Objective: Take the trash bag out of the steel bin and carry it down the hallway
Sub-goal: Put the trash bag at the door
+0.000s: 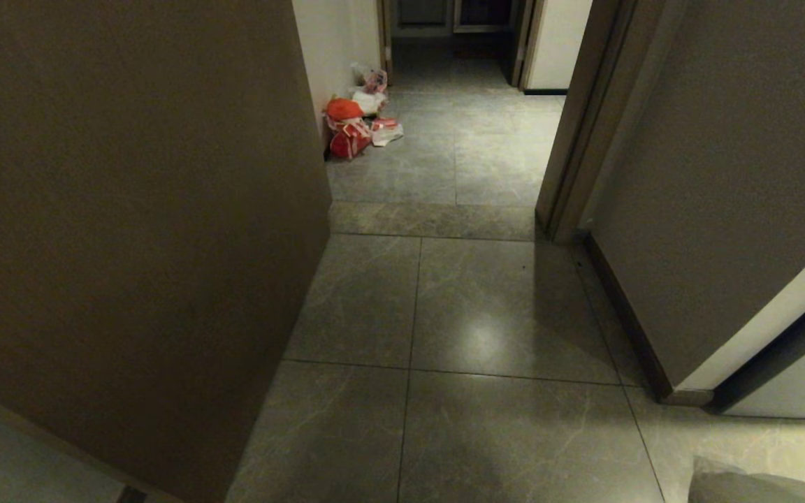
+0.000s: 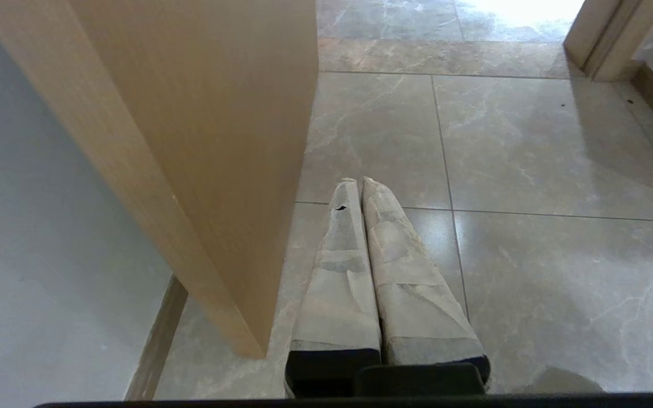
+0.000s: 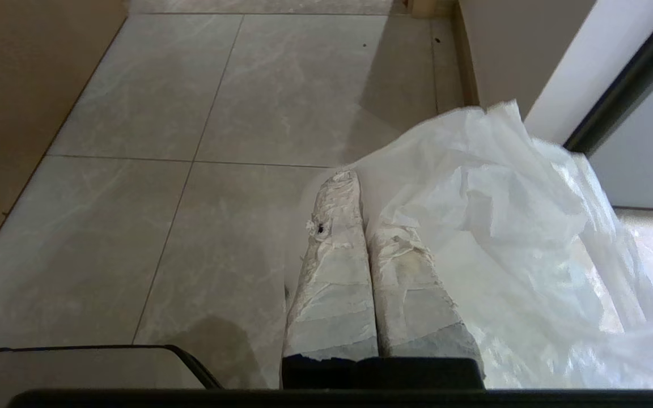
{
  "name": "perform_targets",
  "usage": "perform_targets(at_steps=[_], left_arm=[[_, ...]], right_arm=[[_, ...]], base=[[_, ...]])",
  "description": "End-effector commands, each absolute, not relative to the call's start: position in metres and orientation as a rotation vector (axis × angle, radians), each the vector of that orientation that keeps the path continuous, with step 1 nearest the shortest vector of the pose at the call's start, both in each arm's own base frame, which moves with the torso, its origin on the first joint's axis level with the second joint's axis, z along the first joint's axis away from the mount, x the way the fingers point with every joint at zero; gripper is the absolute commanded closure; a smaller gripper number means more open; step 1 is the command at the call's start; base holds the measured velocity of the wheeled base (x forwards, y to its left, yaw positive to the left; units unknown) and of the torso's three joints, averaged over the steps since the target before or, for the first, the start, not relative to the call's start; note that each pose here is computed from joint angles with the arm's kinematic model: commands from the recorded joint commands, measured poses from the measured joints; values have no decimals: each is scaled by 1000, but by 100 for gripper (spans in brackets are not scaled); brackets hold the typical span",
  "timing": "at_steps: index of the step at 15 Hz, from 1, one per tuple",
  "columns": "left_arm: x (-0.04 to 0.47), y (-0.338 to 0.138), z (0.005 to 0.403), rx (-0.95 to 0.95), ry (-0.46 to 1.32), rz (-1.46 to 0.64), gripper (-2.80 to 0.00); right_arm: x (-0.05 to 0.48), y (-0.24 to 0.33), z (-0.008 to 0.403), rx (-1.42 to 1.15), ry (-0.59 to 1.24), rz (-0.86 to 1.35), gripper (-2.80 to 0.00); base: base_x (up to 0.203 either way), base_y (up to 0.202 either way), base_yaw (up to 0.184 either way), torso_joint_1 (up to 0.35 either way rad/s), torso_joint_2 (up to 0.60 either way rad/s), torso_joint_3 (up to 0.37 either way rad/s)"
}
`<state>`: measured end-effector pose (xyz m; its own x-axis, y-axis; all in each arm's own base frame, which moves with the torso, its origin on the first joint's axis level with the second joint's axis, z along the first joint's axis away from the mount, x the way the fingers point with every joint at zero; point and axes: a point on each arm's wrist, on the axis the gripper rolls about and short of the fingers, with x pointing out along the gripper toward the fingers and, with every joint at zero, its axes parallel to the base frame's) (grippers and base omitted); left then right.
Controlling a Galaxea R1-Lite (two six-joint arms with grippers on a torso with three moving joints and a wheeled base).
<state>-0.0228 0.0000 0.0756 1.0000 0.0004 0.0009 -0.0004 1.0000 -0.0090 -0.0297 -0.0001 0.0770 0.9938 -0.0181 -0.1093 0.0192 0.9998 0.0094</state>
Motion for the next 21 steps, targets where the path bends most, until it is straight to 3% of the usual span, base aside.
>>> perform_targets(at_steps=[1,12,21], left_arm=[[-23,0,76,-11,-2,1,0],[-23,0,76,-9,-2,0,0],[-23,0,76,-9,-2,2,0]], right_arm=[[-30,0,77,10,110,-19,0],[-30,0,77,10,110,-19,0],[-30,0,77,10,110,-19,0]], base=[[0,0,0,0,0,0],[0,0,0,0,0,0],[1,-123,0,3,1,2]])
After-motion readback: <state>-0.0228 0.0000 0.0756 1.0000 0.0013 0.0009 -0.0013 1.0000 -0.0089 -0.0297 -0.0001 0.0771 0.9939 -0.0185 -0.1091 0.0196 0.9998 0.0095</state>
